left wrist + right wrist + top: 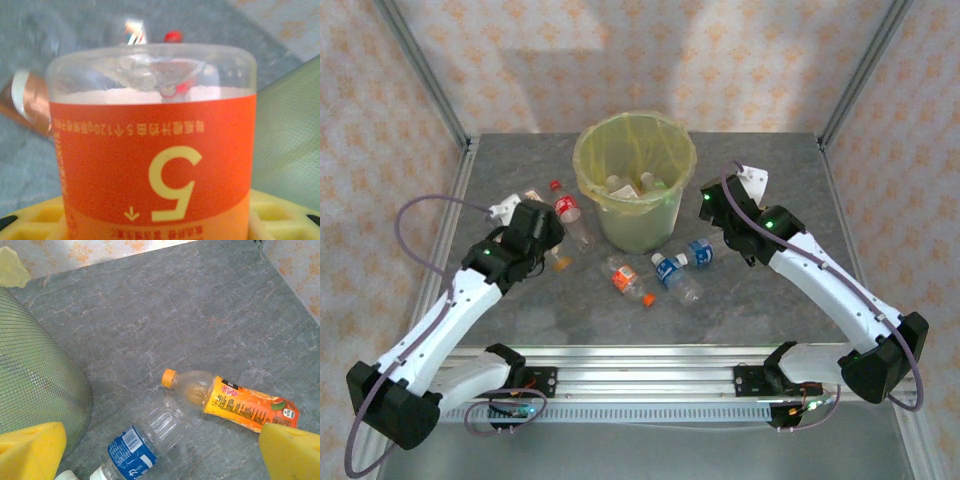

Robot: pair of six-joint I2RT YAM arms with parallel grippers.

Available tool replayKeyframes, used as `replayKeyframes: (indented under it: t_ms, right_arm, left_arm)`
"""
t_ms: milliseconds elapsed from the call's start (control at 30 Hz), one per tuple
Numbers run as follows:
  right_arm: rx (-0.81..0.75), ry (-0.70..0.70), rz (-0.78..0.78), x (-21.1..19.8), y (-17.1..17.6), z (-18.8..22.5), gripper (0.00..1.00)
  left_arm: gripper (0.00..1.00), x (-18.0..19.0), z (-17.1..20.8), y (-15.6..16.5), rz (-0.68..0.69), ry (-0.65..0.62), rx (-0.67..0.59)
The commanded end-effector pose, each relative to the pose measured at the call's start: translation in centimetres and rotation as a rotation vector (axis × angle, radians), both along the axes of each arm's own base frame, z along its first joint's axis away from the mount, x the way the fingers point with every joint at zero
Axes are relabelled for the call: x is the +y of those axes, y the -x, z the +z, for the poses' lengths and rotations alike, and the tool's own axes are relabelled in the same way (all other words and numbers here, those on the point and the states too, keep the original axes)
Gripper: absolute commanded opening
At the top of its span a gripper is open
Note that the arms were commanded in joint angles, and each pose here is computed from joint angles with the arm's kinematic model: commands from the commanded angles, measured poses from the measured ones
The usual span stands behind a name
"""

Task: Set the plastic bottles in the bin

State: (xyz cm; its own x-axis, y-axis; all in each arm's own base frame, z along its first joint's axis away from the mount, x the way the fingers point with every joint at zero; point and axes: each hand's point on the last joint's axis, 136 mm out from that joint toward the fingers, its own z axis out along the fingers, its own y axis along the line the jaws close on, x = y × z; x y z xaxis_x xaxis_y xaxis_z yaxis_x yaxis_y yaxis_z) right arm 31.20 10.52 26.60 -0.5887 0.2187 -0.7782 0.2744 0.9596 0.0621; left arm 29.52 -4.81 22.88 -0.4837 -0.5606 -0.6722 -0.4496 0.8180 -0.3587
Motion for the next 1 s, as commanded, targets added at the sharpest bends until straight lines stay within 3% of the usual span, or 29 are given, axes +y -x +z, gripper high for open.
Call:
replayKeyframes:
  t_ms: [0, 233, 433, 700, 967]
  right_arm:
    - [-0.037, -0.006, -0.035, -0.8, 0.2, 1.0, 0.99]
    - [-0.038, -0.016, -0.036, -1.0, 0.5, 1.2, 0.99]
    - [-0.054, -0.029, -0.039, -1.3, 0.9, 1.7, 0.99]
    - [-0.051, -0.040, -0.038, -1.1, 0.9, 1.6, 0.99]
    - [-0.048, -0.046, -0.035, -1.1, 1.0, 1.6, 0.99]
  left_arm:
    - [0.57, 0.1, 4.0, -0.8, -0.099, -0.150, -0.067]
    - [0.55, -4.1, 12.8, -5.4, -0.335, -0.222, -0.250]
    - [0.56, -7.0, 18.0, -9.7, -0.476, -0.353, -0.307]
    - [0.56, -10.9, 19.7, -15.1, -0.617, -0.424, -0.330]
    - [0.56, -14.4, 17.1, -18.8, -0.762, -0.438, -0.247]
